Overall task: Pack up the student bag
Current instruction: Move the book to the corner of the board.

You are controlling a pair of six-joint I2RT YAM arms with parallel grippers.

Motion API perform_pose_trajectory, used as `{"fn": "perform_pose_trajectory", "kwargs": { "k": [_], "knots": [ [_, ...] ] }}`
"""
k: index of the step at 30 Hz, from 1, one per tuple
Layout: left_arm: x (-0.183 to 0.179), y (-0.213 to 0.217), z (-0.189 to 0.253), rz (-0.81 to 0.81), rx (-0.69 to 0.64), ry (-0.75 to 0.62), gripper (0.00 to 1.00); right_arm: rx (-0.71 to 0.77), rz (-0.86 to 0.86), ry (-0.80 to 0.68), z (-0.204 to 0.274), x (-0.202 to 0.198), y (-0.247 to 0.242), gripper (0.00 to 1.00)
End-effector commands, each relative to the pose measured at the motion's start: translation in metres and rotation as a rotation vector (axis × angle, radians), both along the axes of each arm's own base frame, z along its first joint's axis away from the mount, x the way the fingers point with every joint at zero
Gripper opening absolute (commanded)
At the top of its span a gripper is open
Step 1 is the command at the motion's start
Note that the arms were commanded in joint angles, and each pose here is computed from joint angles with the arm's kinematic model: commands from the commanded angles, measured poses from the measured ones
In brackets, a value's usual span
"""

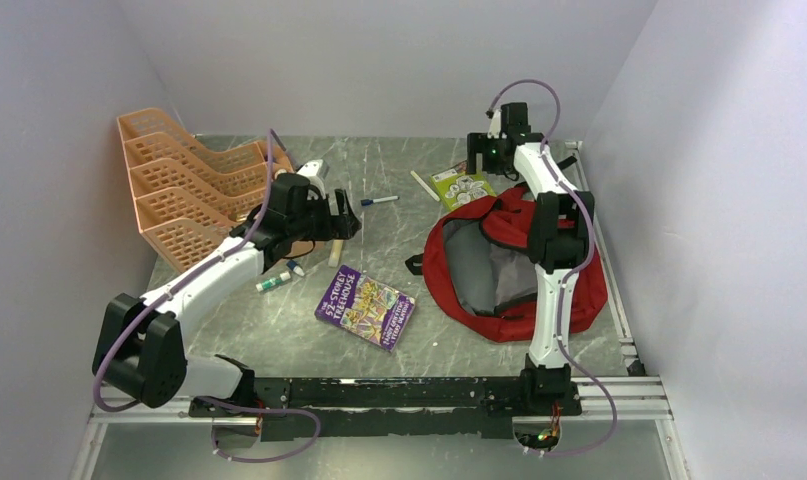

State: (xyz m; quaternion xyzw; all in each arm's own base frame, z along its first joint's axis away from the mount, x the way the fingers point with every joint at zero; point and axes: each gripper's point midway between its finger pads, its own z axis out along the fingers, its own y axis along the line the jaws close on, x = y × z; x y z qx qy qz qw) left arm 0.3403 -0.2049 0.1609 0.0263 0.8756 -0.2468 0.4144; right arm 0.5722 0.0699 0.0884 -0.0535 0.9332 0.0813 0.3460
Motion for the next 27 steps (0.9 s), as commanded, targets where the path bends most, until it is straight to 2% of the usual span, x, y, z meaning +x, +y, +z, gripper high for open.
{"fn": "perform_pose_trajectory", "kwargs": {
  "k": [1, 11, 14, 20, 22, 27],
  "knots": [
    [-0.001, -0.008, 0.000, -0.035, -0.038, 0.007, 0.88, 0.048, 0.157, 0.015, -0.010, -0.002, 0.021, 0.89],
    [-0.002, -0.011, -0.004, -0.053, -0.044, 0.017, 0.87, 0.075, 0.121, 0.137, -0.068, -0.009, -0.003, 0.86],
    [-0.001, -0.015, -0.005, -0.065, -0.055, 0.022, 0.87, 0.126, 0.152, 0.173, -0.077, -0.018, 0.011, 0.82],
    [-0.001, -0.016, -0.006, -0.068, -0.058, 0.023, 0.87, 0.130, 0.188, 0.244, -0.091, -0.041, 0.051, 0.74],
    [-0.001, -0.015, -0.007, -0.068, -0.055, 0.023, 0.87, 0.110, 0.183, 0.269, -0.097, -0.050, 0.063, 0.71],
    [-0.001, -0.014, -0.009, -0.063, -0.047, 0.026, 0.87, 0.165, 0.112, 0.338, -0.107, -0.072, 0.089, 0.63]
  ]
}}
